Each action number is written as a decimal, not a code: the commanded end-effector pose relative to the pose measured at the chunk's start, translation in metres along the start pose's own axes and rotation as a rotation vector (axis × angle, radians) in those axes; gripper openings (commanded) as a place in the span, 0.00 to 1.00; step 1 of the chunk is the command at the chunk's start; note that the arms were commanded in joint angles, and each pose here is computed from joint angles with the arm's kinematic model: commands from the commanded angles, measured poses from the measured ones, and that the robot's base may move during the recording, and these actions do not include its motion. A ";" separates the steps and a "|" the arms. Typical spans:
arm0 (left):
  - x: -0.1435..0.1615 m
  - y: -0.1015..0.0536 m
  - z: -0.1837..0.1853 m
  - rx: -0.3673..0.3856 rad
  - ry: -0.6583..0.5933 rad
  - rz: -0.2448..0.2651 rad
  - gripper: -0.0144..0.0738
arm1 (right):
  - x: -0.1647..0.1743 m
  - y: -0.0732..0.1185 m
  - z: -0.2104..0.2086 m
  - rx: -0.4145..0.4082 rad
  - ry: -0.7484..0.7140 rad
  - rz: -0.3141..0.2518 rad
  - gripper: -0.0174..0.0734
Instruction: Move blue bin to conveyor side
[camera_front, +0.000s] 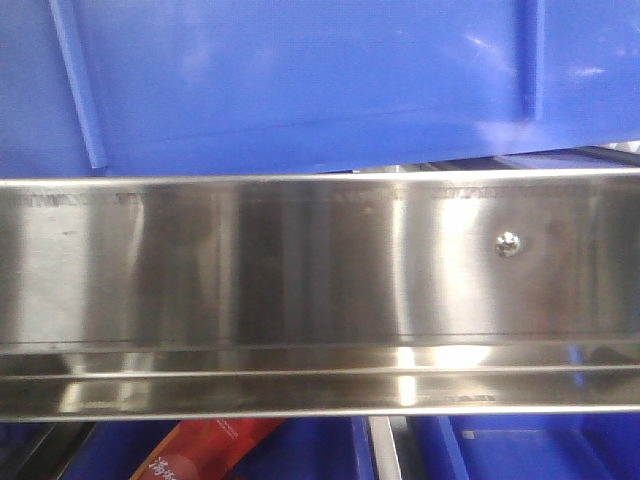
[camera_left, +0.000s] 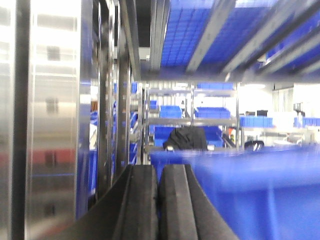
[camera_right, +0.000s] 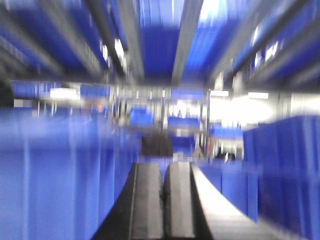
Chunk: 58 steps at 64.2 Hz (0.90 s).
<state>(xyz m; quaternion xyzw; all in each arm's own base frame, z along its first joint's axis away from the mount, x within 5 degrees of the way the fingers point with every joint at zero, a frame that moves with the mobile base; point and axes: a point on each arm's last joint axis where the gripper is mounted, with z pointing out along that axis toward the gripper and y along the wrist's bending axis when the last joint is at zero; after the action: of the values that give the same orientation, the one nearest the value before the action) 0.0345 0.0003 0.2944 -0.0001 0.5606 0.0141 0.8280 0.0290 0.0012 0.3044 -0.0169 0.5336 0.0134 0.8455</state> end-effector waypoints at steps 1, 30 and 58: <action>-0.020 0.001 0.004 -0.011 0.037 0.001 0.15 | -0.027 0.000 0.004 0.004 -0.002 -0.006 0.09; -0.089 0.000 0.060 -0.006 0.538 -0.110 0.15 | -0.089 0.000 0.090 -0.026 0.626 -0.005 0.09; -0.107 0.000 0.103 -0.002 0.674 -0.119 0.15 | -0.109 0.001 0.137 -0.047 0.881 0.008 0.09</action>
<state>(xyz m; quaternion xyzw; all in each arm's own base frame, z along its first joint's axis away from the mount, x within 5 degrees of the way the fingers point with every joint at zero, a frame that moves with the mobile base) 0.0900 -0.0007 0.4270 -0.0361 0.8139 -0.0312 0.5790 0.1061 0.0078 0.4566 -0.0389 0.8505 0.0185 0.5242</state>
